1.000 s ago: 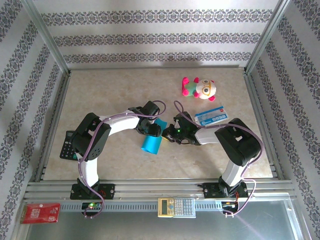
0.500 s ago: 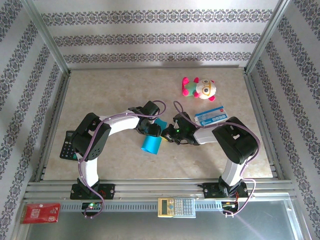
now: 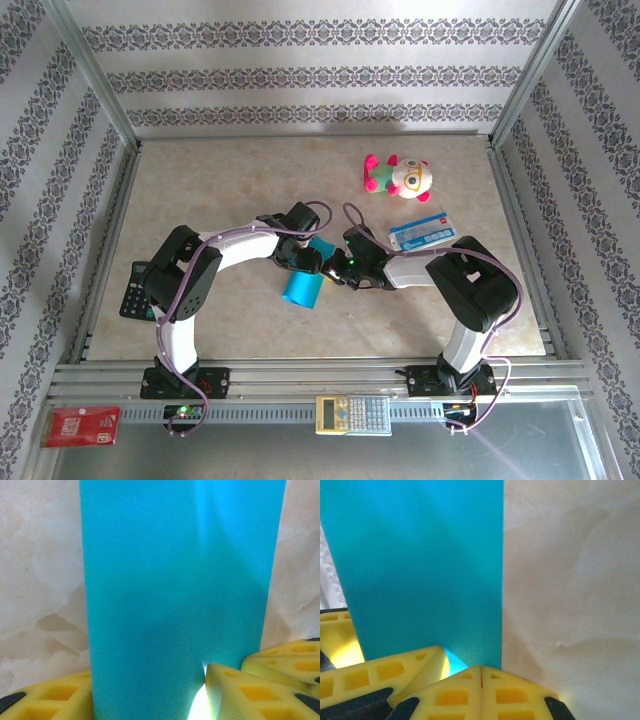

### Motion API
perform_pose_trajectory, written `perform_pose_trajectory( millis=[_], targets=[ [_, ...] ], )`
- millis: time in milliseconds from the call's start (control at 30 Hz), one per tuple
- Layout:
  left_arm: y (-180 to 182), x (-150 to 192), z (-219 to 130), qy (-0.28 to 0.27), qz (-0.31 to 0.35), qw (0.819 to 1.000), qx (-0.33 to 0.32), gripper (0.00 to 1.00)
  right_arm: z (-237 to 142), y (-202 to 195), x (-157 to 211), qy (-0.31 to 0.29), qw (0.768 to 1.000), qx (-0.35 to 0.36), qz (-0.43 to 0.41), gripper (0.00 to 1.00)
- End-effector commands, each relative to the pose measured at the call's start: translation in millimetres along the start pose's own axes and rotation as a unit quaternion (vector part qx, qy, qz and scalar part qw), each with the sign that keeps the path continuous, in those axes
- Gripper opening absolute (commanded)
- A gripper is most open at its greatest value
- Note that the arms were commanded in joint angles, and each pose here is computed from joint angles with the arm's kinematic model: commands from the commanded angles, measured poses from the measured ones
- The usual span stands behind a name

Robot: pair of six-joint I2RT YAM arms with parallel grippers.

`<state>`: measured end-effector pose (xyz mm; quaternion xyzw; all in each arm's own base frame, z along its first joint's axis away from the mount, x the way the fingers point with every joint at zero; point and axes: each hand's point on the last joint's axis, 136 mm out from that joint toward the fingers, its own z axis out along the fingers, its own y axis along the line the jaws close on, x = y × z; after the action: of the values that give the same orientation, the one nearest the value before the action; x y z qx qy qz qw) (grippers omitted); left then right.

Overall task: Fold a paper plane with a square sheet of paper (pick it up from the middle)
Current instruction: Hold the square sheet of paper at the center of the table.

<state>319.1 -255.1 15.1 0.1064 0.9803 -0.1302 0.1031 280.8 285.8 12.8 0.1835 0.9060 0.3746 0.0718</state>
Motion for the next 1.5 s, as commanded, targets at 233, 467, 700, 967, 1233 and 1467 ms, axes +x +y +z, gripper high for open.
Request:
perform_pose_trajectory(
  millis=[233,467,700,967,1233,1467],
  targets=[
    [48,40,28,0.064,-0.01,0.994,-0.092,0.55,4,-91,32,0.028,0.986,0.159,0.049,0.03],
    [40,29,17,0.047,-0.015,0.996,-0.076,0.58,8,-106,32,0.034,0.983,0.169,0.061,0.01],
    [32,18,-4,0.022,-0.021,0.998,-0.054,0.69,6,-113,32,0.035,0.982,0.176,0.062,0.01],
    [29,4,-40,-0.016,-0.029,0.999,-0.041,0.74,9,-114,31,0.037,0.982,0.175,0.059,0.0],
    [19,-1,-69,-0.041,-0.037,0.998,-0.009,0.73,9,-115,30,0.035,0.981,0.181,0.054,0.0],
    [-26,-9,-81,-0.05,-0.063,0.989,0.122,0.54,4,-121,29,0.028,0.979,0.199,0.047,0.0]
  ],
)
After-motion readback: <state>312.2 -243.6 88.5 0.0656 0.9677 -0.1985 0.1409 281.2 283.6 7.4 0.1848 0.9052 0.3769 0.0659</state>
